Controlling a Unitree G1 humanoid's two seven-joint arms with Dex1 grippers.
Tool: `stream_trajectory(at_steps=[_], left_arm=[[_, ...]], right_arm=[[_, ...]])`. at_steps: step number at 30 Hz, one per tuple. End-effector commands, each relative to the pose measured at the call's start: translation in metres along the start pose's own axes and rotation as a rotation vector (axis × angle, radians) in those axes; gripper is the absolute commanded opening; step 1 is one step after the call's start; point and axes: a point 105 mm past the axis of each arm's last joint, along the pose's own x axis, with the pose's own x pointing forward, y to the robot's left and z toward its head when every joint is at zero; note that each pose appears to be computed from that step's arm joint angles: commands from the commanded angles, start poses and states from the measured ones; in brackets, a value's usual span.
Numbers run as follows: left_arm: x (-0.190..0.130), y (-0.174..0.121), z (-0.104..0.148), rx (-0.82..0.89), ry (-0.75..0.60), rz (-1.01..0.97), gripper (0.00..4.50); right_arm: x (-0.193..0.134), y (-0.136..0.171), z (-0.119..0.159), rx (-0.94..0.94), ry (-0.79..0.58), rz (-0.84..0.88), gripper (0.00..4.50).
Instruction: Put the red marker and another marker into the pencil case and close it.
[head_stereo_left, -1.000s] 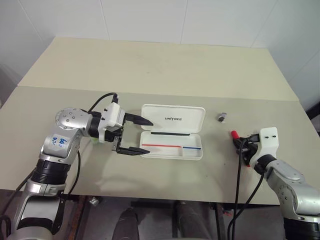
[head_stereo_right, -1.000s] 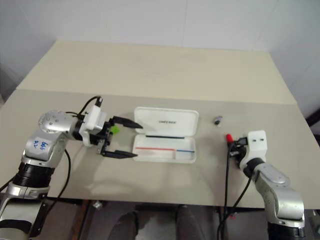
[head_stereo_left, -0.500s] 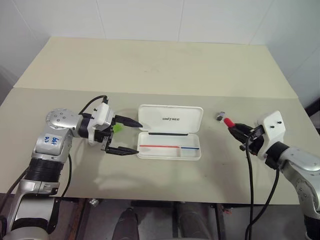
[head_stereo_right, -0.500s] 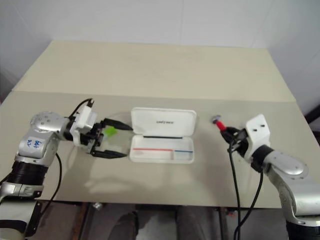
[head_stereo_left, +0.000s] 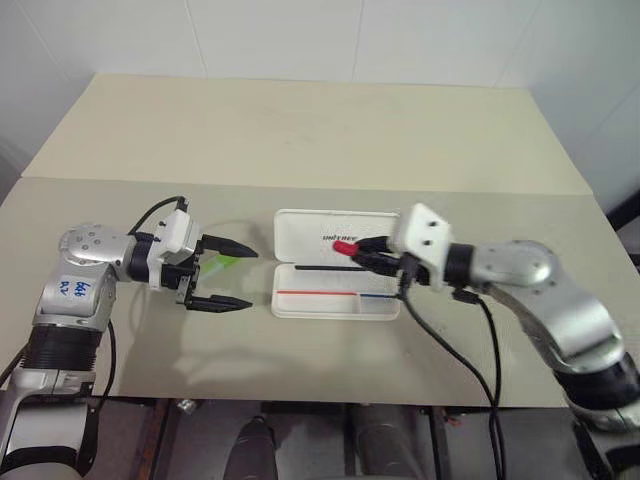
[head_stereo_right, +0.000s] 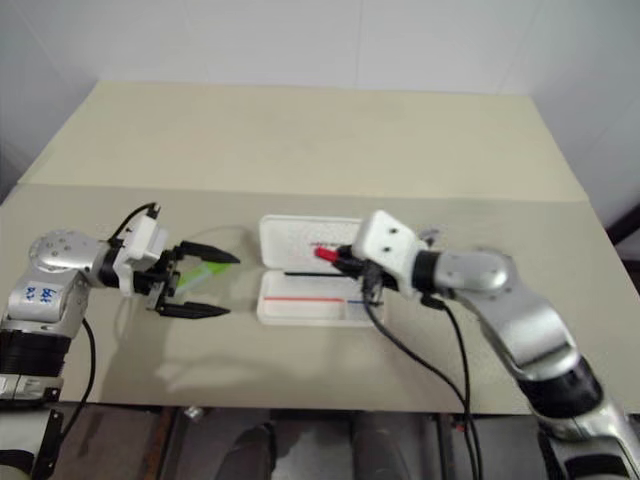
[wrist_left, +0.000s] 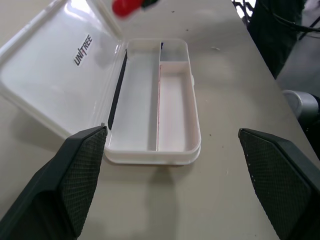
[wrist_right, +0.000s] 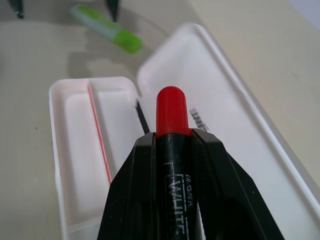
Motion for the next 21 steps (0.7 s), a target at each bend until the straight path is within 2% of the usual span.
stream_trajectory(at_steps=[1,6,13,21], left_arm=[[-0.003,-0.003,0.008,0.033,-0.012,0.028,4.50],[-0.005,-0.008,0.007,0.023,-0.007,0.064,4.50],[-0.006,-0.010,0.007,0.021,0.001,0.084,4.50],[-0.007,-0.008,0.008,0.019,0.004,0.090,4.50]], right_arm=[[0.011,0.005,0.009,-0.078,-0.027,0.059,0.64],[0.027,0.010,0.000,-0.126,-0.002,0.100,0.64],[0.032,0.006,-0.008,-0.175,0.022,0.110,0.64],[0.026,0.003,0.003,-0.153,-0.032,0.095,3.38]])
